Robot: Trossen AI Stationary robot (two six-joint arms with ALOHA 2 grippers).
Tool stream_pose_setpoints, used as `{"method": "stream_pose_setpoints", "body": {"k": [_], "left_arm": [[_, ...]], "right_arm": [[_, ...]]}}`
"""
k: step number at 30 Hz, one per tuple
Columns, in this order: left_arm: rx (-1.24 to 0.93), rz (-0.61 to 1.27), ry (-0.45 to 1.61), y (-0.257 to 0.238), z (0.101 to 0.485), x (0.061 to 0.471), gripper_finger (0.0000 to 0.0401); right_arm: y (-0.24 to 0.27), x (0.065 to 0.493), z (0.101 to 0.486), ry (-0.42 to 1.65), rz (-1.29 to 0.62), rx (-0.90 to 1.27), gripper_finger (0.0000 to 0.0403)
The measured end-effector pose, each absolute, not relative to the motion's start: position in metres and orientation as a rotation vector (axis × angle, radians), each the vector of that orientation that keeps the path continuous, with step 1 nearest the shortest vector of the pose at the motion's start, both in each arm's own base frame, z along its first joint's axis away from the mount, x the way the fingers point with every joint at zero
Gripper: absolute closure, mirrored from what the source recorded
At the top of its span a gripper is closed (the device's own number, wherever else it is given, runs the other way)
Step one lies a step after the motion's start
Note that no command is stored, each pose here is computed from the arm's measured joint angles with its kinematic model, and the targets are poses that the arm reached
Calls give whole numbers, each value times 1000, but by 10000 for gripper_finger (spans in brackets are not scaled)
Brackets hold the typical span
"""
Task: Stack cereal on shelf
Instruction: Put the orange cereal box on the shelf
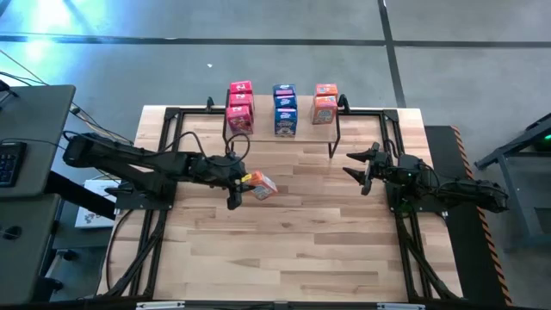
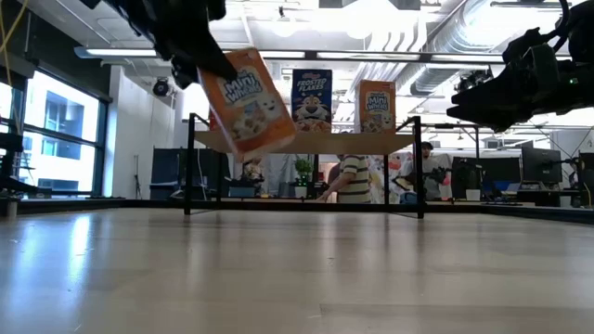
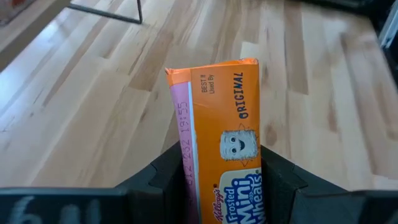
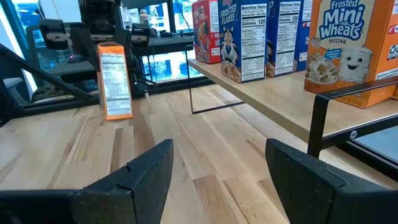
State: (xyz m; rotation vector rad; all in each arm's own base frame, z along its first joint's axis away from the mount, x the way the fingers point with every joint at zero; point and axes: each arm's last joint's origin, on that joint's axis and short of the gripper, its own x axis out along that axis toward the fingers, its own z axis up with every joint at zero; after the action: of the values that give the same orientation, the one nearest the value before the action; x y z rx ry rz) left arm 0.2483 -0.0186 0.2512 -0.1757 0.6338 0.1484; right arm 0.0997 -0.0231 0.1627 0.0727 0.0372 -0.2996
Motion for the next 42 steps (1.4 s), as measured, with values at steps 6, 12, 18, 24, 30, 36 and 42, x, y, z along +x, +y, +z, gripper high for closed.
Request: {"method": "stream_pose_setpoints", "body": {"k": [6,12,18,24,30,36,42], "left_arm": [[-116,130,644,-20,242,259,263],[-114,126,656,-20,235,265,263],[-127,82,677,-23,229,270,263],[-130,42,666,-29,226,274,263],[-123,6,641,-39,228,275,263],[-117,-17,642,-46,228,274,263],[-116,-27,643,-49,228,273,263]], "right_arm": [[-23,100,163,37,-300,73,155],[-23,100,163,37,-300,73,155],[-23,100,163,35,-300,73,155],[-24,99,164,7,-327,193,155],[-25,99,166,-17,-361,200,155],[-24,99,178,-148,-326,196,155],[-22,96,194,-278,-244,162,155]]}}
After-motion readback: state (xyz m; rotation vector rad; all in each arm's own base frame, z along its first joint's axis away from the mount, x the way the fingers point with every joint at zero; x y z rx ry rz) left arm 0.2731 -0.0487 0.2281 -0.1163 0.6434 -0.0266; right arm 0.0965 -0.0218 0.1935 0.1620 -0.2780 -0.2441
